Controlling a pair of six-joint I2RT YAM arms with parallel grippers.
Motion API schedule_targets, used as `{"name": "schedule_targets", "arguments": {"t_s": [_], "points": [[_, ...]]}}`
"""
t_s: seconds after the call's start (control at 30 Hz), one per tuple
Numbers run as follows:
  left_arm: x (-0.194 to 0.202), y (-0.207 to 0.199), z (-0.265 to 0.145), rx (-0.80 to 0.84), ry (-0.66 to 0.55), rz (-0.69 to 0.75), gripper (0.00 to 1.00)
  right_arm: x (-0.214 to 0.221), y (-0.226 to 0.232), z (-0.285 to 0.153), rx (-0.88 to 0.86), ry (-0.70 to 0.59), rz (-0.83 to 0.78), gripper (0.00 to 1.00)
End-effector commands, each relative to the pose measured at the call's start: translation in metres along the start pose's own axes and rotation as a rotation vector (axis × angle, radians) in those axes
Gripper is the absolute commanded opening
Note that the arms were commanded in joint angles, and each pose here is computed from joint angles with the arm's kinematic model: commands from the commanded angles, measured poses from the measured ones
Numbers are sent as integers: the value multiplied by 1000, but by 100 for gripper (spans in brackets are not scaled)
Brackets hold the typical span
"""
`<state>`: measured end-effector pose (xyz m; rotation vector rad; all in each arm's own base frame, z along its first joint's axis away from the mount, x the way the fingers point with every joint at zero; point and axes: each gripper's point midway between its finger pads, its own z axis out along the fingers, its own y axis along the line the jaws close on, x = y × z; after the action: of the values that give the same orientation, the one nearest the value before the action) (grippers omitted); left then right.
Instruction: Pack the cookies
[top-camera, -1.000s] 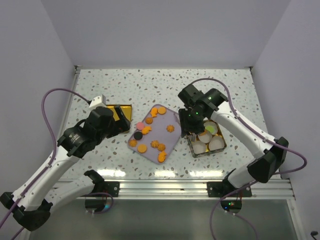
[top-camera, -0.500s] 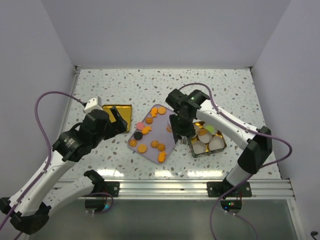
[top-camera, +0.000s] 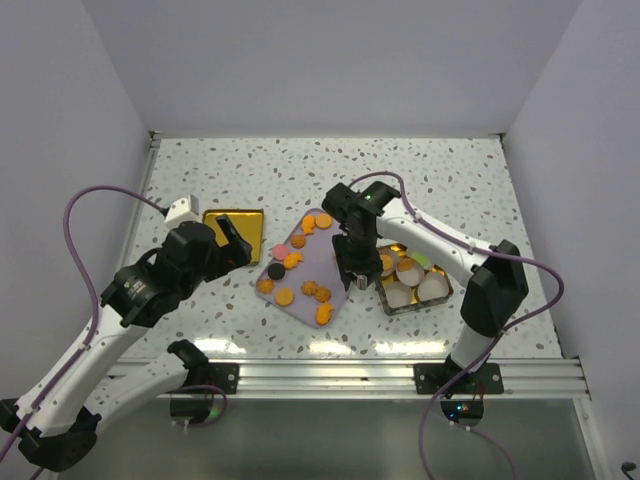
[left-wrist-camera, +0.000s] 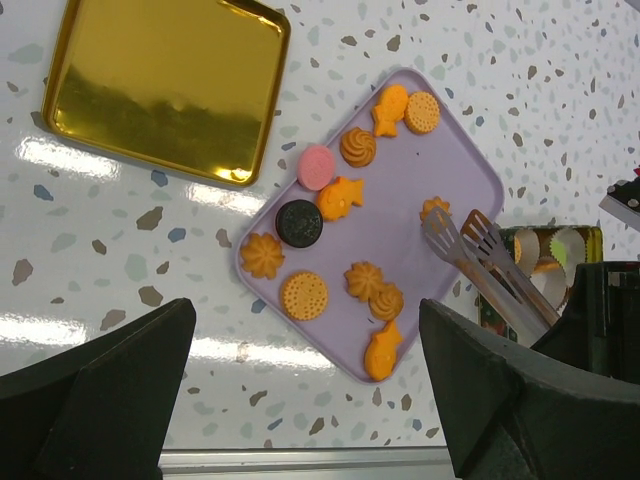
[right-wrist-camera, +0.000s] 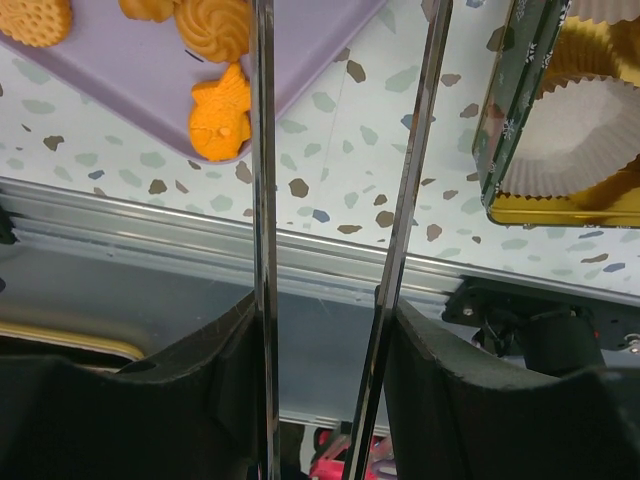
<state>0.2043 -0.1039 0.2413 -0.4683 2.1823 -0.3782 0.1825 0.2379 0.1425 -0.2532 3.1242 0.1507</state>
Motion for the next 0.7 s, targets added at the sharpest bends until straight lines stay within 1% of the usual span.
{"name": "schedule_targets", "arguments": {"t_s": [0.0,0.67], "points": [[-3,8,0,-28,-25,-8,100,-1,5,2,-12,1,-27,47],[-6,6,4,-36,-33,33,100,-5,5,16,16,23,-21,47]]}}
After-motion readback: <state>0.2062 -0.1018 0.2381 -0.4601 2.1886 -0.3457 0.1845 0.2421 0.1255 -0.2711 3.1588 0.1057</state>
